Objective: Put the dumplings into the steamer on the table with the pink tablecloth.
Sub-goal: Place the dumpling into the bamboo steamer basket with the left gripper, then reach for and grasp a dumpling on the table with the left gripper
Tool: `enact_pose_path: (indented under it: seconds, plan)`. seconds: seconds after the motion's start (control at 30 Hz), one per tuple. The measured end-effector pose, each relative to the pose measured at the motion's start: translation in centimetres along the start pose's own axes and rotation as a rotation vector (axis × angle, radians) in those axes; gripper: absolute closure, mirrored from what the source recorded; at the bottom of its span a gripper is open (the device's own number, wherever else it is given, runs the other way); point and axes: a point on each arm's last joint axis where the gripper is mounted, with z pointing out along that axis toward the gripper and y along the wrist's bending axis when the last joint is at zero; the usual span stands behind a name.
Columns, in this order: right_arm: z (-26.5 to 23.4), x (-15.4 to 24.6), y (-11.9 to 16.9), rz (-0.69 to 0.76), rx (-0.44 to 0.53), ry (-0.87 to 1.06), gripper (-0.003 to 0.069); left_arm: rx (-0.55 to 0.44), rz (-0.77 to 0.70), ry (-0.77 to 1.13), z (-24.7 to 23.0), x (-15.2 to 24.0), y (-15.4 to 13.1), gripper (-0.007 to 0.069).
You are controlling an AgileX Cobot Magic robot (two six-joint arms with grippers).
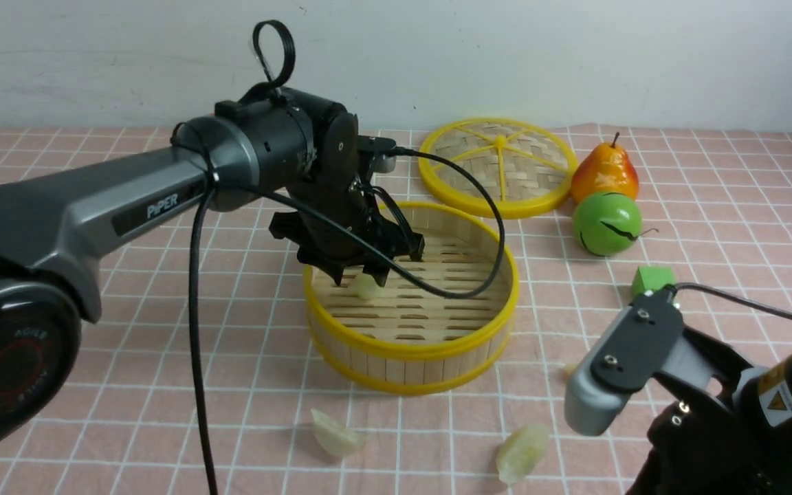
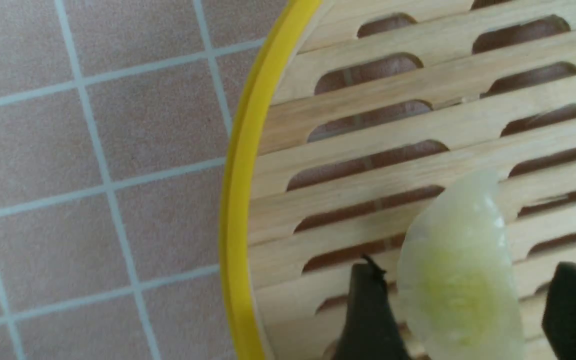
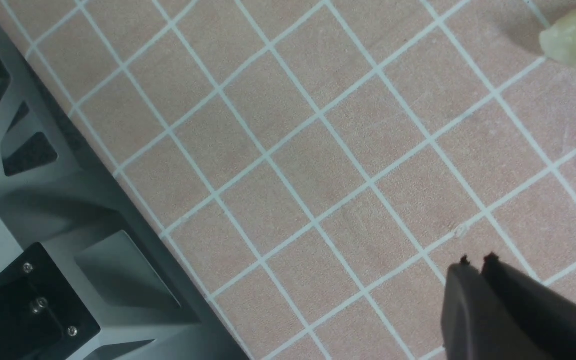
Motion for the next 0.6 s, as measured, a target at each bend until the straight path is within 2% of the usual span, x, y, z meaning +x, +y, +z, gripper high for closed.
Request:
enact_pose_path:
  seconds: [0.1,0.17,0.27,0.5,0.6]
  plan:
    - [0.0,0.0,-0.1,-0.002,0.006,-0.005,0.0619,-0.007,0.028,0.038,-2.6,-0.3,0.0,0.0096]
    - [0.0,-0.1,-0.1,-0.003,0.008,-0.008,0.0617,-0.006,0.081,0.081,-4.6,-0.2,-0.1,0.0082]
    - [0.0,-0.1,-0.1,-0.003,0.007,-0.007,0.0615,0.026,0.171,0.124,-7.6,0.4,-0.9,0.0081]
    - [-0.4,0.6,0.3,-0.006,-0.015,0.038,0.0601,0.159,0.453,0.099,-12.8,3.1,-5.9,0.0088]
    - [-1.2,1.0,0.6,-0.015,-0.019,0.032,0.0598,0.182,0.563,0.116,-13.8,4.9,-6.3,0.009]
